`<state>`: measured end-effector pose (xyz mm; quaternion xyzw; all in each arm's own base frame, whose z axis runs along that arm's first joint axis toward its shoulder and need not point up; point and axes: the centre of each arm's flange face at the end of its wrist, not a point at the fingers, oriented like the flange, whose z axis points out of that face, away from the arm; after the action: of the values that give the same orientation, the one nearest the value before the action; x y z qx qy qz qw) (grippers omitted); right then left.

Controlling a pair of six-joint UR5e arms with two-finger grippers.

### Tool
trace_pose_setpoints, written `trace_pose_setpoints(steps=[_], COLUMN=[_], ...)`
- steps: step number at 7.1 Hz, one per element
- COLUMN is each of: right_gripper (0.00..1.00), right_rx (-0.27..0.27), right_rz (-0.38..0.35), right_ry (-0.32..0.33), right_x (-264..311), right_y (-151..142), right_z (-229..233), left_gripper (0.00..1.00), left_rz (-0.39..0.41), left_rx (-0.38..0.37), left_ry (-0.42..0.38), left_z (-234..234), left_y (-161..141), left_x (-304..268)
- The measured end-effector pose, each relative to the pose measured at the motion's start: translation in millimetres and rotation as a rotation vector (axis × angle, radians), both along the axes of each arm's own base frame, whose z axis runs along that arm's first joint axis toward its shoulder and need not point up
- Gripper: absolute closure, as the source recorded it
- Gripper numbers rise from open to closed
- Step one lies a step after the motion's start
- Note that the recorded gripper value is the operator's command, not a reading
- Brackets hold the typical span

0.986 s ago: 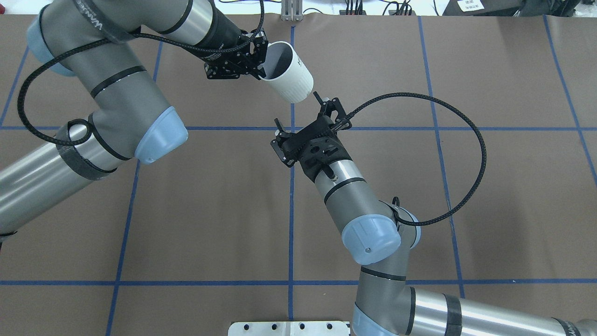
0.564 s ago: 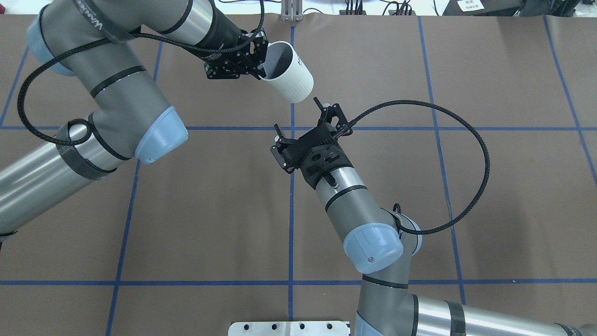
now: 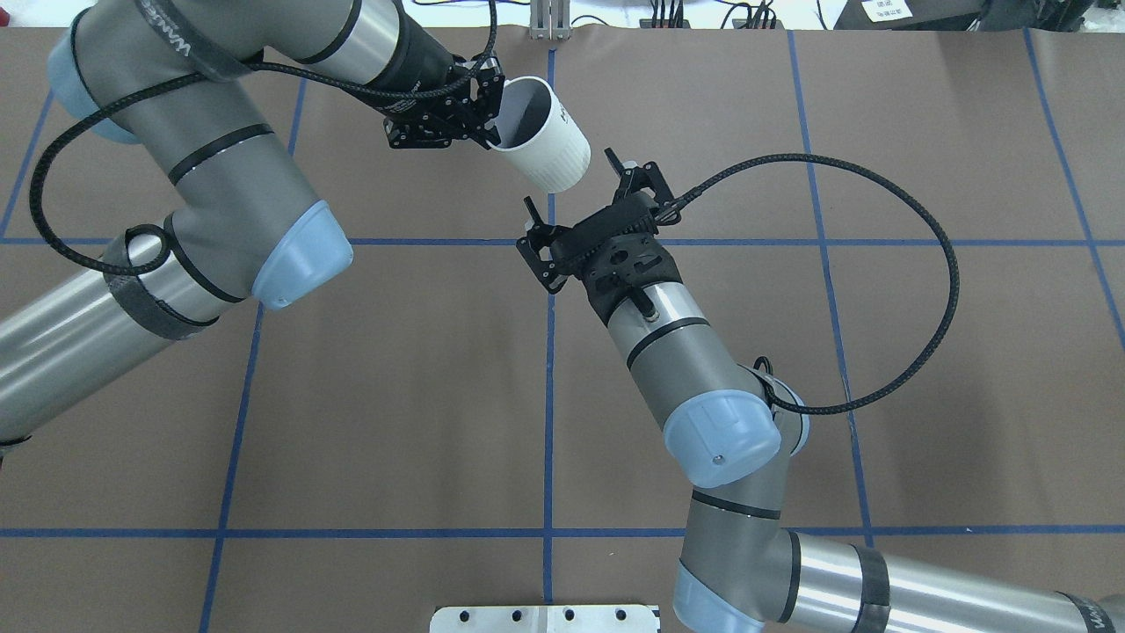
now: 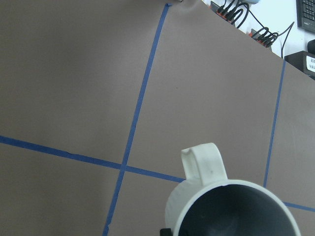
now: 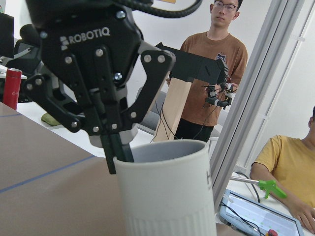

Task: Left arm hands cup to right arm to dump lemon

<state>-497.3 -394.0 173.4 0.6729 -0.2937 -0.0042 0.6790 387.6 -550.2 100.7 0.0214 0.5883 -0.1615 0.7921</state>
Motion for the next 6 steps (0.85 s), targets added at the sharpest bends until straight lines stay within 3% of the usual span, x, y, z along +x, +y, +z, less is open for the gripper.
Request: trace_pose_setpoints(steps=[3, 6], right_gripper=[0.01, 0.01], right_rx=[-0.091, -0.126], right_rz=[-0.022, -0.065], right_ry=[0.040, 0.056], right_x=[39.9, 77.6], right_y=[-59.2, -61.4], right_z=[22.7, 46.2], left_gripper=[1.00, 1.00], left_rz=[-0.019, -0.039], left_rx=[0.002, 0.003], left_ry=[-0.015, -0.033], left_z=[6.3, 12.8], left_y=[-3.8, -10.3], left_x=[0.2, 0.0])
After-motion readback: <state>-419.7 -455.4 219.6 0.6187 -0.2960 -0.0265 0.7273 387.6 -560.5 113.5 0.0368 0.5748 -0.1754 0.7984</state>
